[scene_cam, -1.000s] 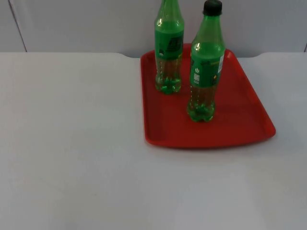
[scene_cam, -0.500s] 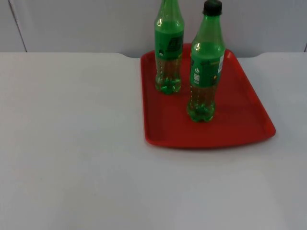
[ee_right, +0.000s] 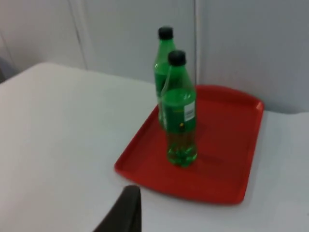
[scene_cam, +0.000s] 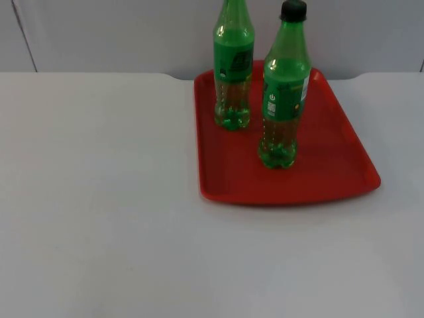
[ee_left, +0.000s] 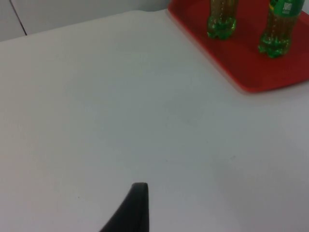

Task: Place the bottle upright on the tray.

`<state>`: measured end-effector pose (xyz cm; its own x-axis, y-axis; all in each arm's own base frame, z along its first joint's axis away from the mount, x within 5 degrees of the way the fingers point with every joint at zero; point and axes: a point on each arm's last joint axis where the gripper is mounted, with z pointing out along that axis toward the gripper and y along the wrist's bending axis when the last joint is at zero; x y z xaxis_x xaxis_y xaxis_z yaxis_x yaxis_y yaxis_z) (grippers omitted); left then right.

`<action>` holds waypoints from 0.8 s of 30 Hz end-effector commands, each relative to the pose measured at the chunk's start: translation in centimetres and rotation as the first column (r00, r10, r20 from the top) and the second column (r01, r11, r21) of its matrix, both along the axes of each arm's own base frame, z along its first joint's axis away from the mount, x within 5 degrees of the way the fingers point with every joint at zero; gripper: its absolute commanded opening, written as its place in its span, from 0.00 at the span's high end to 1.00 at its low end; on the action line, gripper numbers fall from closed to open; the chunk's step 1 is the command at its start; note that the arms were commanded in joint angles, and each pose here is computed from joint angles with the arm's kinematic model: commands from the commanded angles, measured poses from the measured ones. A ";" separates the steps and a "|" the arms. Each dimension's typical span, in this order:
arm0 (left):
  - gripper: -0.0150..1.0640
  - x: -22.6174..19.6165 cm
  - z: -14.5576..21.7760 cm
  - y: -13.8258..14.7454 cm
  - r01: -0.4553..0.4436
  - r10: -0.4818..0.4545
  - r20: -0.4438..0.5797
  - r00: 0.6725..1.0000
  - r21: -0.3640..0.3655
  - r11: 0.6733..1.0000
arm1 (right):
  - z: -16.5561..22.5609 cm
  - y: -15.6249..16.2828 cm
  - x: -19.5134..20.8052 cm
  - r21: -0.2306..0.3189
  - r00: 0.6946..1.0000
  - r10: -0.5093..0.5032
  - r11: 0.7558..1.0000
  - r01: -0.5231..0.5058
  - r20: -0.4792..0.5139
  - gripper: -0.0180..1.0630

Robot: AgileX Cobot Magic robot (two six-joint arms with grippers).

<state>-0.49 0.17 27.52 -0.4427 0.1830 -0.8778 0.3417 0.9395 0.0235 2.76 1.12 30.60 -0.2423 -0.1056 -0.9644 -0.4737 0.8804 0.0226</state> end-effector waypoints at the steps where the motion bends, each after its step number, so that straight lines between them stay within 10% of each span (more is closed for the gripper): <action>1: 0.01 0.1 -0.1 0.1 -0.005 0.005 0.006 1.000 0.002 1.000 | -0.4 -0.1 -0.5 -0.038 0.999 0.032 0.999 -0.033 -0.021 0.01; 24: 0.01 0.1 -0.1 0.1 -0.005 0.005 0.006 1.000 0.002 1.000 | -2.0 -1.5 -3.2 -0.142 0.984 0.050 0.987 -0.075 -0.174 0.01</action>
<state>-0.49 0.17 27.52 -0.4427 0.1830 -0.8778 0.3417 0.9395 0.0235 -0.04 -0.19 28.68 -0.3946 -0.2561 -0.8825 -0.5216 0.8530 -0.0143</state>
